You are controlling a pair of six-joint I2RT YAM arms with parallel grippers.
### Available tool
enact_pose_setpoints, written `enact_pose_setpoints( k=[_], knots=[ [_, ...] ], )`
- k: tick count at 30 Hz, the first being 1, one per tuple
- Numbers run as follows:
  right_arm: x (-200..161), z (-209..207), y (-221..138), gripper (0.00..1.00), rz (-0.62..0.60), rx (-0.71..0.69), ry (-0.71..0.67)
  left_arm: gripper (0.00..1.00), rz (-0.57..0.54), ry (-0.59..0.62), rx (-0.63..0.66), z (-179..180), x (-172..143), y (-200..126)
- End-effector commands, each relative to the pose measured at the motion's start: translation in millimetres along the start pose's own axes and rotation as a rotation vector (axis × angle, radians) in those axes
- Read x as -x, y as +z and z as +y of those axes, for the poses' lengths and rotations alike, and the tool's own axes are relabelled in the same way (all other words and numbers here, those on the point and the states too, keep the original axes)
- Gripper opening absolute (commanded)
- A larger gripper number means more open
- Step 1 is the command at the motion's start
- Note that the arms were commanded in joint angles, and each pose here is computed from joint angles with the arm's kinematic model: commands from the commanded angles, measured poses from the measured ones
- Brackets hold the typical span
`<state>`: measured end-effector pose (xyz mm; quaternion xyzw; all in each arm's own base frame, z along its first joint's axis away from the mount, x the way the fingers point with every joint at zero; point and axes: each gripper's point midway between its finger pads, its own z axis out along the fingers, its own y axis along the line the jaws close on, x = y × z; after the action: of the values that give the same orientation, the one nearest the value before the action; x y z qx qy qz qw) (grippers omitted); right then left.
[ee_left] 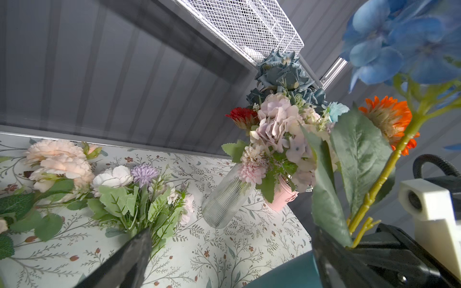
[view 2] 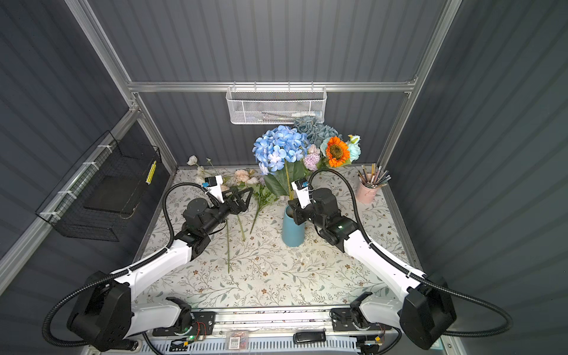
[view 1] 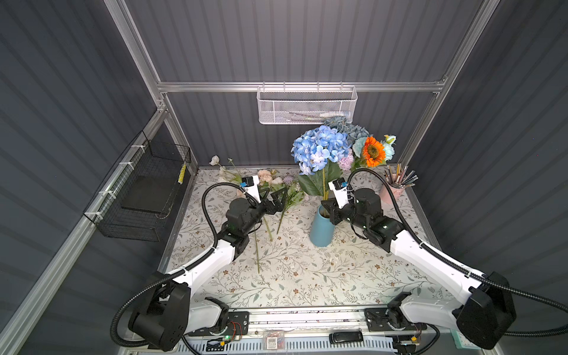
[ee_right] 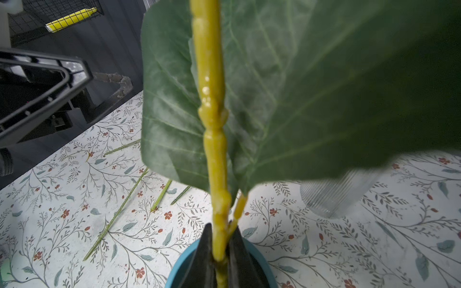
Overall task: Arrange flowers in a vase
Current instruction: Place the flower in the vase.
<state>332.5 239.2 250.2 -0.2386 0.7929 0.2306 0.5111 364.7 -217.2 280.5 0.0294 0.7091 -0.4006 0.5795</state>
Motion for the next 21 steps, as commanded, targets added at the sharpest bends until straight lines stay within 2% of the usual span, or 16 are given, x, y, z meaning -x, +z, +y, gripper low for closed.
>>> enact_pose_setpoints(
  k=[1, 7, 9, 11, 17, 21],
  knots=[
    [3.6, 1.3, 0.0, 0.05, -0.029, -0.004, 0.025, 1.0, -0.015, 0.005, 0.036, 3.7, 5.5, -2.9],
    [0.3, -0.8, -2.9, 0.3, -0.017, -0.019, 0.023, 1.0, 0.01, 0.004, 0.167, 27.0, -1.6, -10.3],
    [1.3, -0.6, -4.6, 0.45, -0.016, -0.022, 0.018, 1.0, 0.027, 0.001, 0.209, 36.0, -5.8, -13.7],
    [4.2, -1.7, -8.3, 0.54, -0.02, -0.031, 0.012, 1.0, 0.051, -0.008, 0.247, 45.4, -10.7, -17.3],
    [17.8, -4.0, -26.9, 0.68, -0.065, -0.06, -0.006, 1.0, 0.128, -0.041, 0.427, 85.3, -32.0, -39.9],
    [36.0, -5.9, -50.5, 0.77, -0.153, -0.089, -0.012, 1.0, 0.205, -0.056, 0.558, 114.1, -54.6, -59.0]
  ],
)
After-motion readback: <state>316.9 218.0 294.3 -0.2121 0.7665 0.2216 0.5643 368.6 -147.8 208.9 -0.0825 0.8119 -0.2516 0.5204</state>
